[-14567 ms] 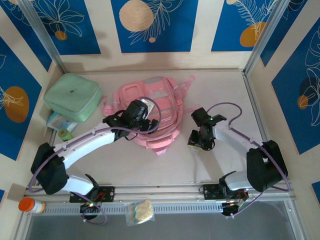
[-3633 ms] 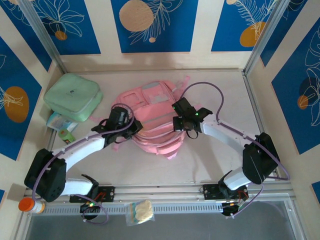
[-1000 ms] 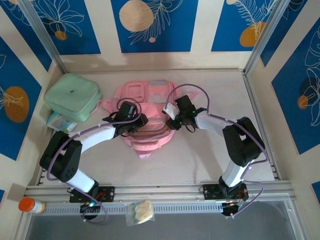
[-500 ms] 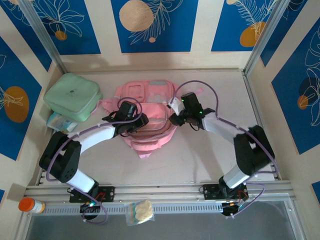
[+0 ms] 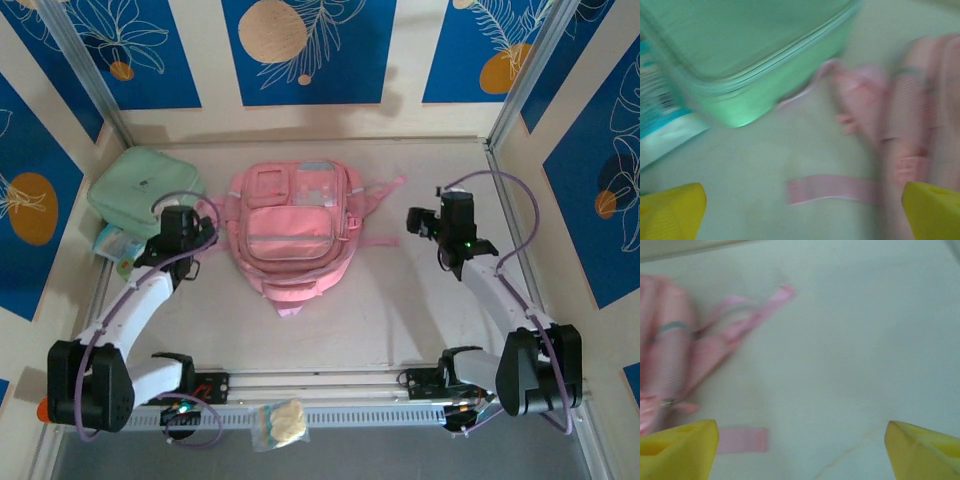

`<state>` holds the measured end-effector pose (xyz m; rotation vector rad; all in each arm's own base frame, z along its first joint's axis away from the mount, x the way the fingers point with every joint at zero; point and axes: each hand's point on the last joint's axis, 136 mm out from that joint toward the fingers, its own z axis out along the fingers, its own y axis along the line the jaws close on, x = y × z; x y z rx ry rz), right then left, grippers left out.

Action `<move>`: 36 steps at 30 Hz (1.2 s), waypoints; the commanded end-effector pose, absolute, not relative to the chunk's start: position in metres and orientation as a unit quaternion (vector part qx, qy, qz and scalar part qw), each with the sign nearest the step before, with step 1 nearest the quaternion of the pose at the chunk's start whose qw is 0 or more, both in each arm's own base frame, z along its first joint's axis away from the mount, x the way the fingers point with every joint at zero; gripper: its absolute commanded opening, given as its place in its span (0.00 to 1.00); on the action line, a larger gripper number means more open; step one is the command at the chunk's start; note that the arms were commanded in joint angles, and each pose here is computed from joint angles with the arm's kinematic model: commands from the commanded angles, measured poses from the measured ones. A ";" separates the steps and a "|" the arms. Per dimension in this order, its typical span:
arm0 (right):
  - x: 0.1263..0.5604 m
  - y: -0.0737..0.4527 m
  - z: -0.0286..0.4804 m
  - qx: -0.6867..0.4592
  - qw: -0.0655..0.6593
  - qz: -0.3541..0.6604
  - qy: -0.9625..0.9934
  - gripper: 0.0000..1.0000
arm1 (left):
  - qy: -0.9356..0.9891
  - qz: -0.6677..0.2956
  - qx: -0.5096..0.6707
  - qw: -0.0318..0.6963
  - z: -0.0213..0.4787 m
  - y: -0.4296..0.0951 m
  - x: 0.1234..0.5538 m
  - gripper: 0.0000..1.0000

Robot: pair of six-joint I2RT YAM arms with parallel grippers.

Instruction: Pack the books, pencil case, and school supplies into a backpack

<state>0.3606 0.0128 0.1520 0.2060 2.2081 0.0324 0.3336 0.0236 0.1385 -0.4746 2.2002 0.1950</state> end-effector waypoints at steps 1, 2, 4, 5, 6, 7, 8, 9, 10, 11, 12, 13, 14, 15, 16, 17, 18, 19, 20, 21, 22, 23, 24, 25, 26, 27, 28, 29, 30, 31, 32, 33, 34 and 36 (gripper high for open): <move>0.366 0.000 0.136 0.109 0.488 0.003 0.866 0.87 | 0.856 0.174 -0.109 0.474 0.130 0.047 0.337 0.99; 0.369 0.001 0.133 0.099 0.504 0.006 0.858 0.88 | 0.846 0.167 -0.090 0.498 0.129 0.043 0.341 0.99; 0.375 0.002 0.126 0.082 0.525 0.016 0.847 0.88 | 0.818 0.137 -0.056 0.556 0.131 0.029 0.348 0.99; 0.377 0.004 0.121 0.072 0.530 0.030 0.845 0.89 | 0.807 0.117 -0.047 0.578 0.130 0.022 0.350 0.99; 0.380 0.007 0.119 0.064 0.534 0.045 0.842 0.89 | 0.798 0.095 -0.035 0.594 0.131 0.014 0.354 0.99; 0.383 0.013 0.115 0.048 0.536 0.070 0.840 0.89 | 0.796 0.075 -0.011 0.600 0.131 0.003 0.360 0.99; 0.387 0.025 0.114 0.020 0.537 0.101 0.838 0.89 | 0.803 0.066 0.007 0.592 0.127 -0.004 0.366 0.99; 0.390 0.034 0.112 -0.009 0.523 0.110 0.845 0.89 | 0.810 0.065 0.012 0.583 0.121 -0.005 0.370 0.99; 0.395 0.044 0.113 -0.044 0.524 0.118 0.843 0.90 | 0.811 0.067 0.018 0.581 0.119 -0.006 0.375 0.99; 0.396 0.052 0.111 -0.071 0.525 0.131 0.838 0.90 | 0.811 0.060 0.024 0.582 0.118 -0.010 0.378 0.99; 0.397 0.052 0.108 -0.074 0.529 0.132 0.835 0.92 | 0.806 0.054 0.029 0.588 0.118 -0.012 0.379 0.99; 0.398 0.048 0.105 -0.064 0.539 0.127 0.830 0.93 | 0.797 0.037 0.030 0.602 0.119 -0.015 0.381 0.99; 0.395 0.043 0.100 -0.053 0.544 0.123 0.828 0.94 | 0.795 0.025 0.043 0.604 0.114 -0.020 0.382 0.99; 0.393 0.044 0.100 -0.056 0.553 0.125 0.822 0.95 | 0.796 0.015 0.056 0.603 0.106 -0.025 0.382 0.99; 0.392 0.045 0.098 -0.058 0.566 0.120 0.814 0.95 | 0.792 0.007 0.072 0.607 0.099 -0.031 0.382 0.99; 0.392 0.041 0.094 -0.049 0.559 0.109 0.821 0.96 | 0.779 0.003 0.079 0.622 0.101 -0.034 0.385 0.99; 0.395 0.036 0.092 -0.033 0.548 0.100 0.830 0.98 | 0.784 0.002 0.079 0.616 0.101 -0.034 0.386 1.00; 0.397 0.031 0.094 -0.021 0.550 0.107 0.828 0.99 | 0.804 0.012 0.063 0.591 0.096 -0.028 0.390 0.99; 0.396 0.031 0.093 -0.022 0.547 0.110 0.830 0.99 | 0.814 0.032 0.040 0.579 0.093 -0.018 0.398 0.99; 0.397 0.032 0.093 -0.022 0.548 0.104 0.830 0.99 | 0.817 0.030 0.033 0.575 0.090 -0.016 0.398 0.99; 0.396 0.032 0.093 -0.023 0.549 0.101 0.829 0.99 | 0.817 0.030 0.028 0.575 0.091 -0.014 0.397 0.99; 0.396 0.032 0.093 -0.024 0.550 0.100 0.829 0.99 | 0.816 0.032 0.029 0.577 0.091 -0.013 0.397 0.99; 0.396 0.033 0.094 -0.025 0.552 0.099 0.827 0.99 | 0.814 0.032 0.028 0.579 0.092 -0.013 0.397 0.99; 0.396 0.033 0.093 -0.024 0.551 0.099 0.828 0.99 | 0.815 0.031 0.028 0.577 0.091 -0.013 0.396 1.00; 0.396 0.033 0.093 -0.025 0.550 0.101 0.828 0.99 | 0.813 0.032 0.029 0.581 0.092 -0.013 0.396 0.99; 0.396 0.033 0.093 -0.025 0.551 0.101 0.828 0.99 | 0.814 0.032 0.028 0.580 0.092 -0.013 0.396 1.00; 0.396 0.032 0.093 -0.024 0.551 0.100 0.828 0.99 | 0.814 0.032 0.028 0.579 0.092 -0.013 0.396 0.99; 0.396 0.033 0.094 -0.025 0.551 0.100 0.828 0.99 | 0.813 0.032 0.029 0.581 0.092 -0.013 0.396 0.99; 0.396 0.033 0.093 -0.025 0.551 0.100 0.828 0.99 | 0.814 0.032 0.029 0.579 0.092 -0.013 0.396 0.99; 0.396 0.032 0.094 -0.024 0.551 0.101 0.828 0.99 | 0.814 0.032 0.028 0.579 0.091 -0.013 0.396 0.99; 0.396 0.032 0.093 -0.024 0.551 0.101 0.828 0.99 | 0.814 0.032 0.029 0.580 0.092 -0.013 0.396 0.99; 0.396 0.033 0.094 -0.024 0.550 0.102 0.829 0.99 | 0.814 0.032 0.028 0.580 0.092 -0.013 0.396 0.99; 0.396 0.032 0.093 -0.024 0.549 0.103 0.829 0.99 | 0.813 0.032 0.029 0.580 0.092 -0.014 0.396 1.00; 0.397 0.033 0.093 -0.025 0.548 0.102 0.830 0.99 | 0.813 0.032 0.029 0.580 0.092 -0.013 0.396 0.99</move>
